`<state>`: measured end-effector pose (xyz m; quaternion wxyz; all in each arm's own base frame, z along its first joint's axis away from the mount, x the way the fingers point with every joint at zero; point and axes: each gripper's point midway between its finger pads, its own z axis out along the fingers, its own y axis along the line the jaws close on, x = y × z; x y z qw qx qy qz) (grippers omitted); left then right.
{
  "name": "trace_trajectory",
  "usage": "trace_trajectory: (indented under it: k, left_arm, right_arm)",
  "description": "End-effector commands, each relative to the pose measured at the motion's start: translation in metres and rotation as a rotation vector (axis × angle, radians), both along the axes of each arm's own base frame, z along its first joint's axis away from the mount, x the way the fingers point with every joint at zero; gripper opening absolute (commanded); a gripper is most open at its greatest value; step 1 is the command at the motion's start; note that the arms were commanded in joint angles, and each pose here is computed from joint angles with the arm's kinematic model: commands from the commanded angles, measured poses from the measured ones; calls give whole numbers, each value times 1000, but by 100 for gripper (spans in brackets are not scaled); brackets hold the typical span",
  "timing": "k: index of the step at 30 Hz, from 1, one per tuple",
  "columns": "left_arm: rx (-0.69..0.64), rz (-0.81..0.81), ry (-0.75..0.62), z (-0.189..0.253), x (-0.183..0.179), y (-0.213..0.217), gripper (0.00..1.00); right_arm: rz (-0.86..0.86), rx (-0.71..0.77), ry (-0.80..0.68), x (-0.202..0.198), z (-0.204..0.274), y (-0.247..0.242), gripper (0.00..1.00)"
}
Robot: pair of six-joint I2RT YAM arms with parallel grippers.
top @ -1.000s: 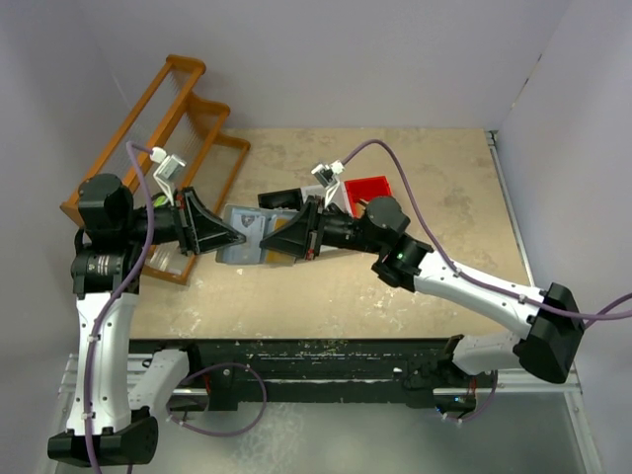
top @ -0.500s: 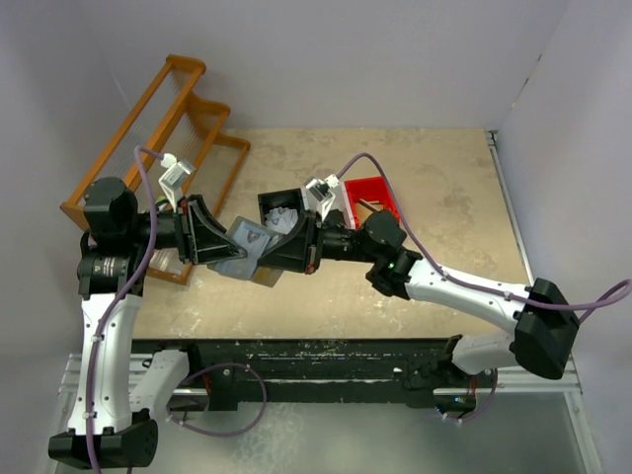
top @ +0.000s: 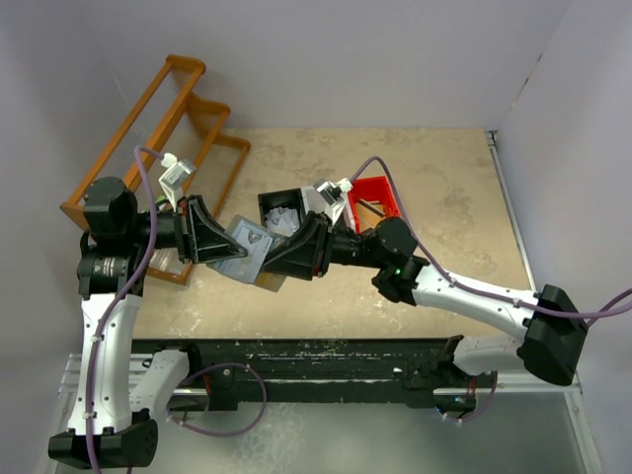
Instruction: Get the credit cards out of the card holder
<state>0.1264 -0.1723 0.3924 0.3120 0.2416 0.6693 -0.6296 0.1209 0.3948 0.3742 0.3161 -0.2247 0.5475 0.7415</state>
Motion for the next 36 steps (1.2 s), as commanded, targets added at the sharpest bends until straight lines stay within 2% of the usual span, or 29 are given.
trace_trajectory:
  k: [1,4,6,13,20,30,31,33,34,36]
  left_arm:
    - [-3,-55,-91,20,-18,-1,11]
    - [-2,-42,-99,20,-17,-1,10]
    - [-1,-23,-96,20,-14,-2,10]
    - [2,6,-98,19,-9,-2,13]
    - [2,1,-98,21,-7,-2,17]
    - [-2,19,-98,21,-6,-2,14]
    - [-2,20,-101,22,-6,-2,12]
    - [-2,21,-99,21,-6,-2,9]
    - [-2,22,-96,21,-5,-2,7]
    - [-2,22,-93,20,-5,-2,5]
  right_arm:
    - [-76,59,-18,13,21,-2,40]
    - [-83,74,-21,18,30,4,39]
    - [-85,72,-14,21,30,8,35]
    - [-86,51,18,25,20,11,0]
    - [-92,78,18,13,15,-8,0]
    - [-101,61,34,13,1,-11,0]
    - [-96,63,32,14,3,-9,2]
    - [-88,85,19,14,11,-6,20]
    - [-83,97,15,15,15,-5,26]
    - [-64,115,7,13,21,-3,32]
